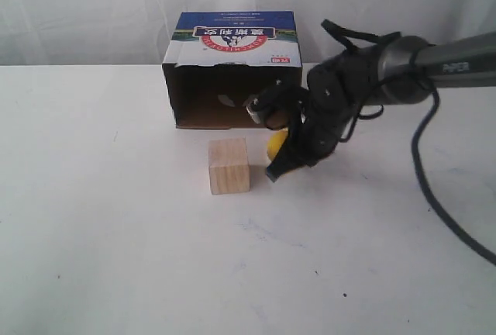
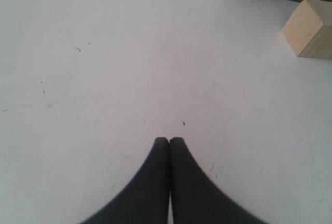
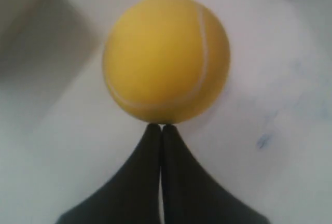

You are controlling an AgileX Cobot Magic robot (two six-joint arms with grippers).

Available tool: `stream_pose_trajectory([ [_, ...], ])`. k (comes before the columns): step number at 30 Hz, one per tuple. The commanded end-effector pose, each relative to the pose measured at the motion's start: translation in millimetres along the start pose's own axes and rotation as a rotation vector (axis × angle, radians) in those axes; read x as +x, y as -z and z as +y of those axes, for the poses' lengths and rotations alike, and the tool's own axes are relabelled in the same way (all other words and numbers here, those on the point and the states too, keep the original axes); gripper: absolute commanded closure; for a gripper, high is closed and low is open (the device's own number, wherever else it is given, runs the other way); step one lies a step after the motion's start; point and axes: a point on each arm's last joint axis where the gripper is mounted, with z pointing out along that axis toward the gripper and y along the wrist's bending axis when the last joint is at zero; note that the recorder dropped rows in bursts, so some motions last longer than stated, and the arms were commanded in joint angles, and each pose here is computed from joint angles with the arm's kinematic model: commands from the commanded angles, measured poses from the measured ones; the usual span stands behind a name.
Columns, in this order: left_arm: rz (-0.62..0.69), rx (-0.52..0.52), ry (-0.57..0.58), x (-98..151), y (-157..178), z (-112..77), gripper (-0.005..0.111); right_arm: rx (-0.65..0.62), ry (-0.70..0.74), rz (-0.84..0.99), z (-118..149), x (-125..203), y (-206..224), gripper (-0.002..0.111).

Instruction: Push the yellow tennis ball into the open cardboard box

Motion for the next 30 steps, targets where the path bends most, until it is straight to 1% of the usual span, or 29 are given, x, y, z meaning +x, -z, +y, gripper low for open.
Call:
stream_pose_trajectory([
  [1, 0.035, 0.001, -0.002, 4.5, -0.4, 0.5, 0.107, 0.123, -0.08, -0.203, -47.5, -70.6, 66.7, 0.108],
  [2, 0.035, 0.001, -0.002, 4.5, -0.4, 0.5, 0.107, 0.147, -0.115, -0.263, -53.7, -79.0, 93.1, 0.108],
  [4, 0.035, 0.001, -0.002, 4.5, -0.4, 0.5, 0.107, 0.186, -0.126, -0.36, -59.9, -83.7, 133.9, 0.108],
  [6, 0.035, 0.001, -0.002, 4.5, -0.4, 0.5, 0.107, 0.194, -0.145, -0.395, -60.6, -79.2, 159.4, 0.108],
  [9, 0.035, 0.001, -0.002, 4.5, -0.4, 0.5, 0.107, 0.188, -0.147, -0.36, -56.6, -65.0, 166.0, 0.108],
  [14, 0.035, 0.001, -0.002, 4.5, -0.4, 0.5, 0.107, 0.143, -0.226, -0.366, -43.5, -37.5, 160.4, 0.108],
  [18, 0.035, 0.001, -0.002, 4.5, -0.4, 0.5, 0.107, 0.123, -0.265, -0.429, -30.9, -8.0, 166.8, 0.108],
  [22, 0.035, 0.001, -0.002, 4.5, -0.4, 0.5, 0.107, 0.099, -0.289, -0.529, -17.5, 22.3, 182.4, 0.108],
  [30, 0.035, 0.001, -0.002, 4.5, -0.4, 0.5, 0.107, 0.092, -0.324, -0.677, -2.5, 66.0, 220.4, 0.108],
])
